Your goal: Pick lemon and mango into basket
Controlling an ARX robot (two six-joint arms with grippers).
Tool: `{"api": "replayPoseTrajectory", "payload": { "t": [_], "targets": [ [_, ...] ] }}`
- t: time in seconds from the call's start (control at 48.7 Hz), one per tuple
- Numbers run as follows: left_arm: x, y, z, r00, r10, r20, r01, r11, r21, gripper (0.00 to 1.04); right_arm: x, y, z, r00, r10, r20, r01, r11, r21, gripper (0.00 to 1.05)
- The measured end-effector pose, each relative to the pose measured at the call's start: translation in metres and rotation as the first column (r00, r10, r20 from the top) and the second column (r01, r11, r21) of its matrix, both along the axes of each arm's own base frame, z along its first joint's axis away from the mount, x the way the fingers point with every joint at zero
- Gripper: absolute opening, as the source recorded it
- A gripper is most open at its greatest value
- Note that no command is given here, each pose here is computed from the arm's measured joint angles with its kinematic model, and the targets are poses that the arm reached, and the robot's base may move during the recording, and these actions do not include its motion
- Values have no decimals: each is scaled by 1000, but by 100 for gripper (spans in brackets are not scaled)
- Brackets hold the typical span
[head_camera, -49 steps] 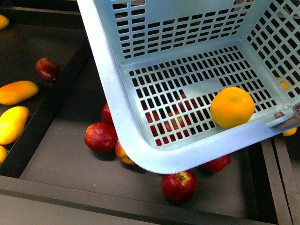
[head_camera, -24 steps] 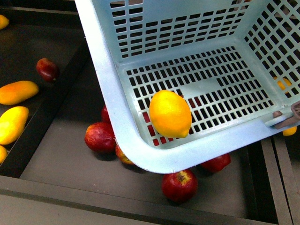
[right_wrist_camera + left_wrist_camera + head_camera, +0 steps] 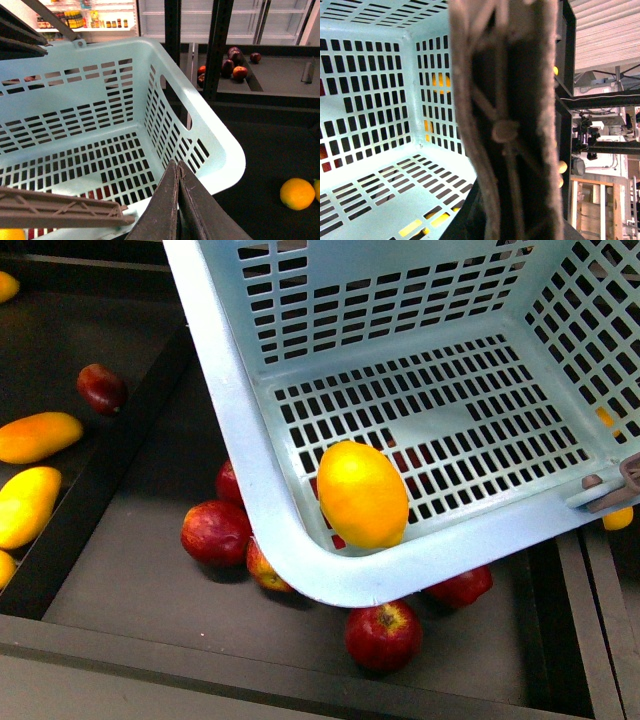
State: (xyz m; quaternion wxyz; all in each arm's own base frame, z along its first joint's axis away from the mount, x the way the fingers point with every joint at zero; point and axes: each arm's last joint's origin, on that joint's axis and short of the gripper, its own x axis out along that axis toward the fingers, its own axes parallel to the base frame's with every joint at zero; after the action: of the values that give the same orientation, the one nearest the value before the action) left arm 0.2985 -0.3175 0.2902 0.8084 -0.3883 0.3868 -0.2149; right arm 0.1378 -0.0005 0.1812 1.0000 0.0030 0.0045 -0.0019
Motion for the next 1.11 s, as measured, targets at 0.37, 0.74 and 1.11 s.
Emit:
{"api": "replayPoseTrajectory", "payload": {
  "t": [0.37, 0.74, 1.11],
  "targets": [
    [0, 0, 0, 1000, 0, 0, 0, 1000, 0, 5, -6, 0, -4, 1000, 0, 6, 0, 1000, -2, 49],
    [0, 0, 0, 1000, 0, 0, 0, 1000, 0, 5, -6, 0, -4, 1000, -3, 6, 3, 1000, -1, 97],
    [-3, -3, -1, 1000, -14, -4, 14, 1000, 0, 5, -7, 0, -4, 1000, -2, 6, 2, 1000, -1, 96]
  ]
}}
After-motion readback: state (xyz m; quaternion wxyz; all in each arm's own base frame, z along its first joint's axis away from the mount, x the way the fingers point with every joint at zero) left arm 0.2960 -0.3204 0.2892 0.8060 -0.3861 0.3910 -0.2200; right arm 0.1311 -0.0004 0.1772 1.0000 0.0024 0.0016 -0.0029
